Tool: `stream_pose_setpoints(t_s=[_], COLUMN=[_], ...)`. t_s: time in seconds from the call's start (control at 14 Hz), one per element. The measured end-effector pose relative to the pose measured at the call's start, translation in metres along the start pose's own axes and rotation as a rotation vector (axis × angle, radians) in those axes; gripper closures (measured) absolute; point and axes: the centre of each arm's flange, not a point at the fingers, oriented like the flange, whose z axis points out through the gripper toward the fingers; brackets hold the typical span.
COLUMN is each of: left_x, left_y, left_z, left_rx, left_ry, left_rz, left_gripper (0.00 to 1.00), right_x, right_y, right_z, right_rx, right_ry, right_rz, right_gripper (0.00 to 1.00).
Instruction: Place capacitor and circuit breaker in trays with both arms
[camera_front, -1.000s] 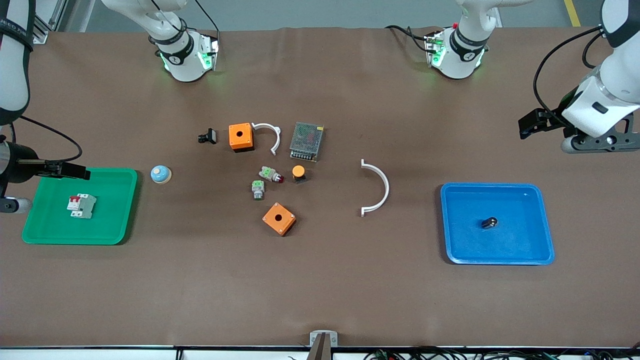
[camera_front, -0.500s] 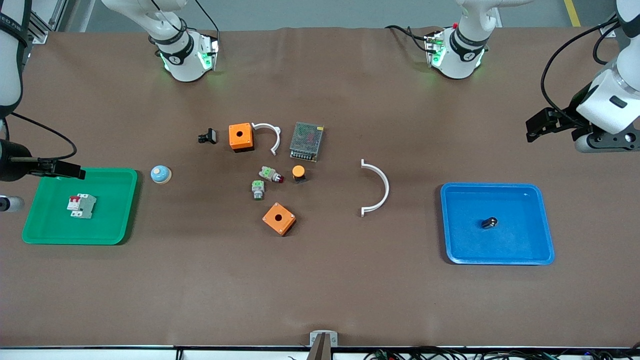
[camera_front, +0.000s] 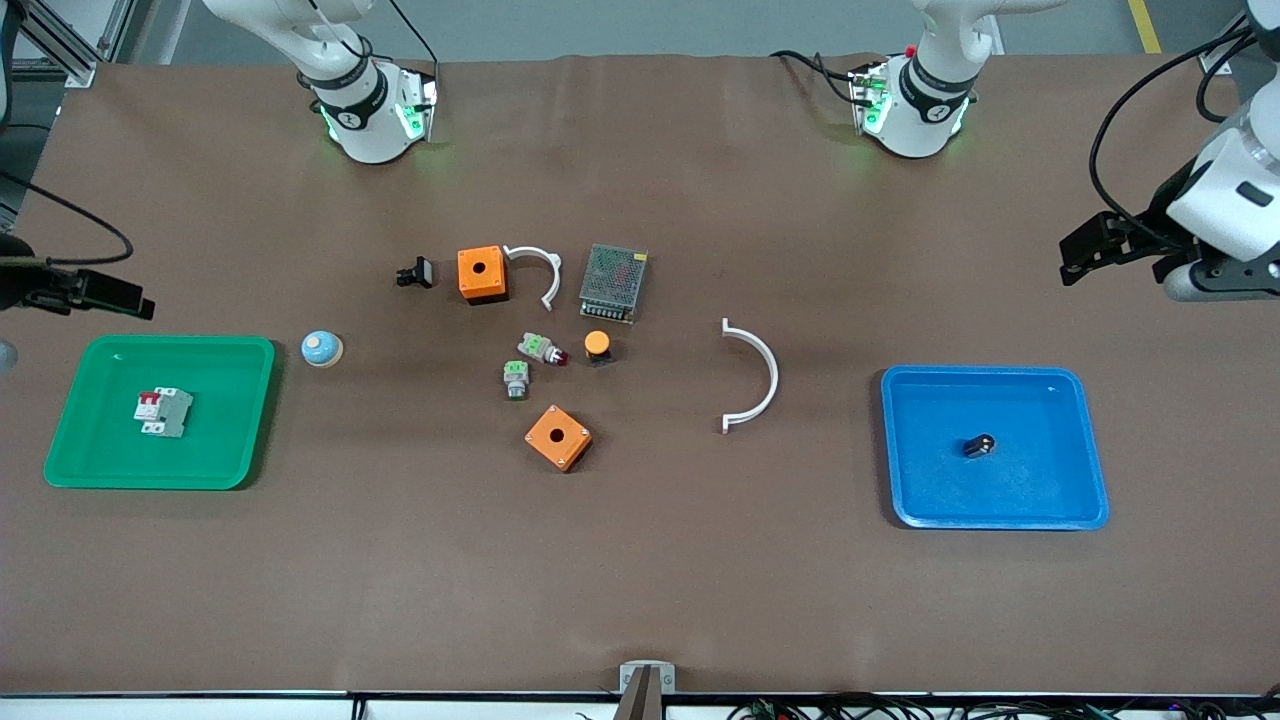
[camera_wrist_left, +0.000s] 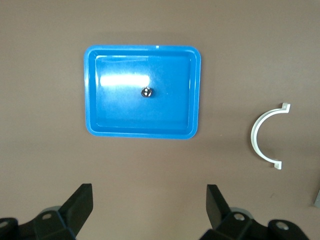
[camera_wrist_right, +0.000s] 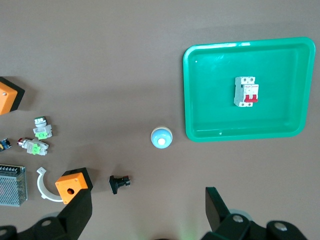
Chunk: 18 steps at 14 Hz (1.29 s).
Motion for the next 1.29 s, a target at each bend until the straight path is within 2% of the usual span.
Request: stream_pose_setpoints(t_s=[0.29,0.71,1.29], left_x=[0.005,0.008,0.008], left_y=[-0.007,-0.008,-0.008], left_z=[0.0,0.003,0.003], left_rx=[-0.019,-0.025,-0.025], left_ry=[0.001,-0.005,-0.003], left_rz=[-0.017,-0.018,-0.018], left_gripper=[0.0,0.0,0.0], right_x=[-0.029,-0.051,-0.055], right_y=[0.002,0.004,0.006], right_z=[-0.009,-0.033,-0.029], right_rx=[0.012,0.014,0.001], right_ry=[0.045,0.094,0.086], right_rz=[-0.002,-0.005,-0.021], right_gripper=[0.0,0.0,0.0])
